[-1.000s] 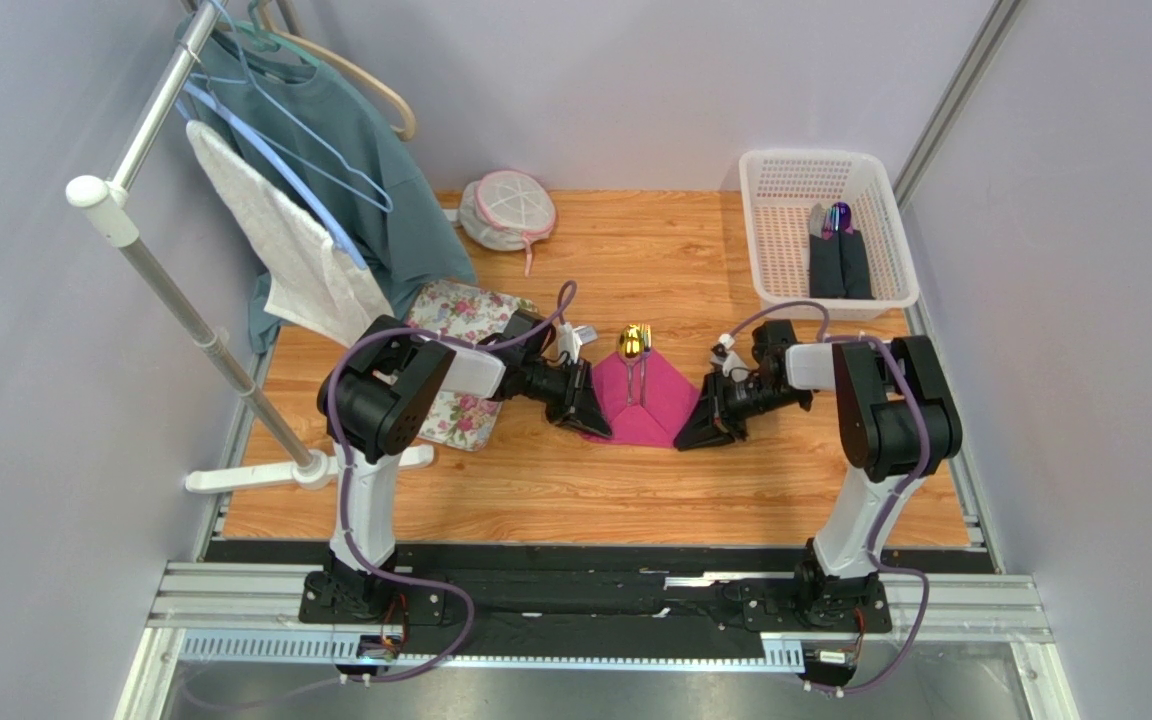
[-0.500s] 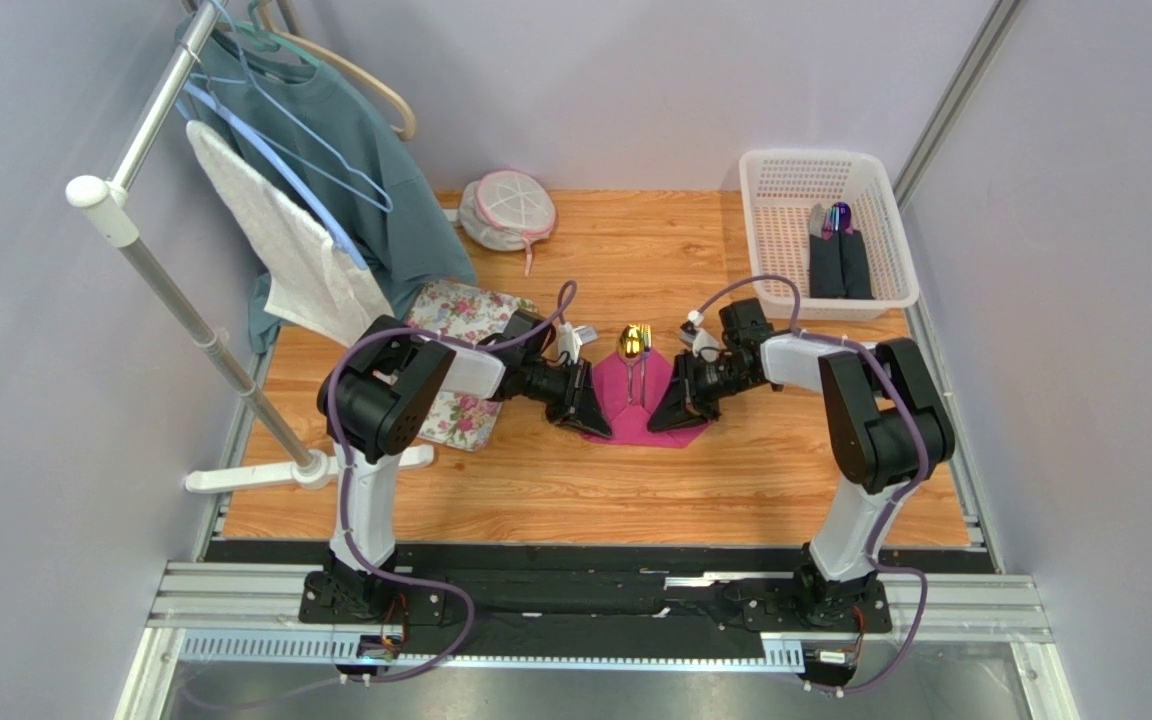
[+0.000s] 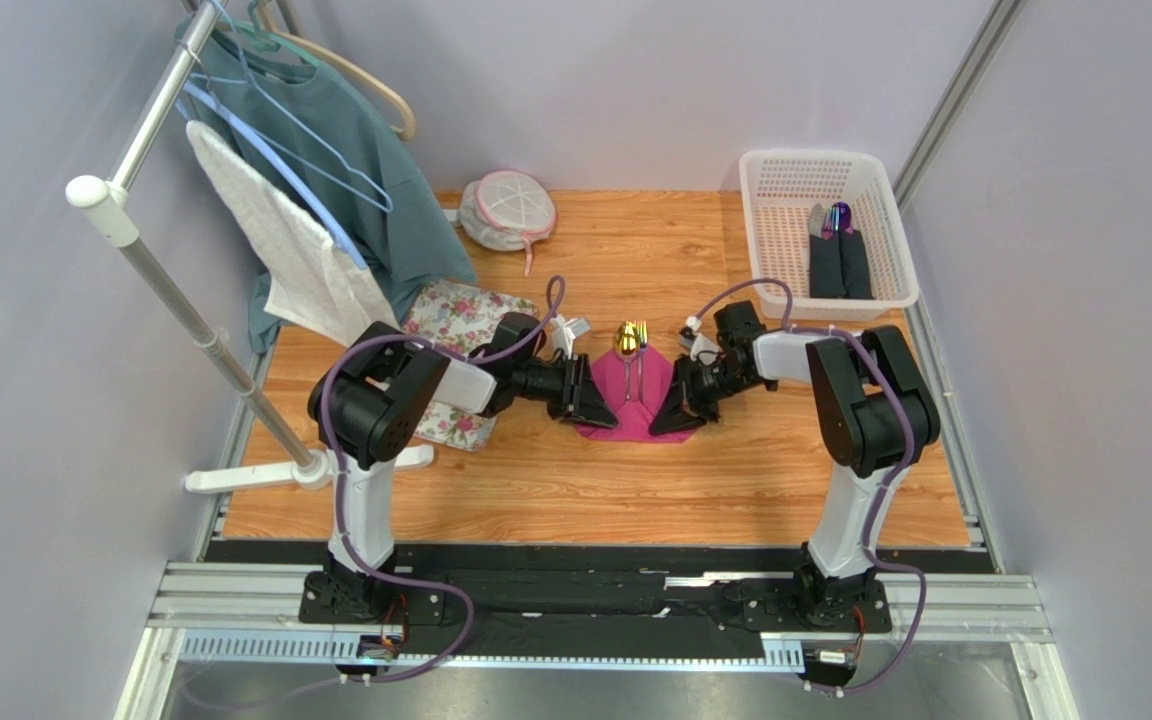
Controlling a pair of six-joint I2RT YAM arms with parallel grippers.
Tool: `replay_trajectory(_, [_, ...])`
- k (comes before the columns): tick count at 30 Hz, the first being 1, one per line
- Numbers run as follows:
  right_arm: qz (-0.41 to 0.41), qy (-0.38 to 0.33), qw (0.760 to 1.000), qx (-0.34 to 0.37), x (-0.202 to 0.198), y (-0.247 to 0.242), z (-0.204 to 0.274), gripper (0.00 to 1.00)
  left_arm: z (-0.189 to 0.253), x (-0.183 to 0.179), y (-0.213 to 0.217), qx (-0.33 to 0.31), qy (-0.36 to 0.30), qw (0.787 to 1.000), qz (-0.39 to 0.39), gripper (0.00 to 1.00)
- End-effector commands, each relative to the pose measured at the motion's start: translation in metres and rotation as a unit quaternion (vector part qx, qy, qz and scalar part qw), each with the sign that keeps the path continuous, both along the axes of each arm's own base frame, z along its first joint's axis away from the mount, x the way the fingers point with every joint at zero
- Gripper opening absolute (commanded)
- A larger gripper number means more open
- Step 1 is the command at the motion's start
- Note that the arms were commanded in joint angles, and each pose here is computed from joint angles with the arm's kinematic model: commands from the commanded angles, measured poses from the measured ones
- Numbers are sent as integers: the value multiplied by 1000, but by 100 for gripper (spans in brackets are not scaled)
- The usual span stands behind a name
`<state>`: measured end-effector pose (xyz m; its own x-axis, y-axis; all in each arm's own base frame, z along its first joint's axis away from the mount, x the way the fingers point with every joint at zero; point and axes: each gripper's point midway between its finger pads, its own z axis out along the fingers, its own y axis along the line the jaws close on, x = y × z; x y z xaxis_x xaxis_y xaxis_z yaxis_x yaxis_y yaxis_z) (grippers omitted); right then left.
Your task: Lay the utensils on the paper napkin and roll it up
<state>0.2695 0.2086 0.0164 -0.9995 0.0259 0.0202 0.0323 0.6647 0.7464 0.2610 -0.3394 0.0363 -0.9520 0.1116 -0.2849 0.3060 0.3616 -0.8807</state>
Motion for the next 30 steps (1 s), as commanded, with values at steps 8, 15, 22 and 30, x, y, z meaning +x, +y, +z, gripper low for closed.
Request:
replay_trajectory(8, [3,-15,999,-37,10,-8,-12,5,42,28,-49,-91,-55,994,18,33])
replay_trajectory(15, [3,-14,999,-33,12,-6,-9,5,31,39,-59,-93,-40,994,39,28])
replay_trajectory(22, [4,-12,999,-32,10,-6,-8,5,13,42,-58,-86,-24,994,57,22])
replay_trajectory(30, [4,-10,999,-31,9,-6,-7,5,-7,44,-52,-64,-10,995,74,17])
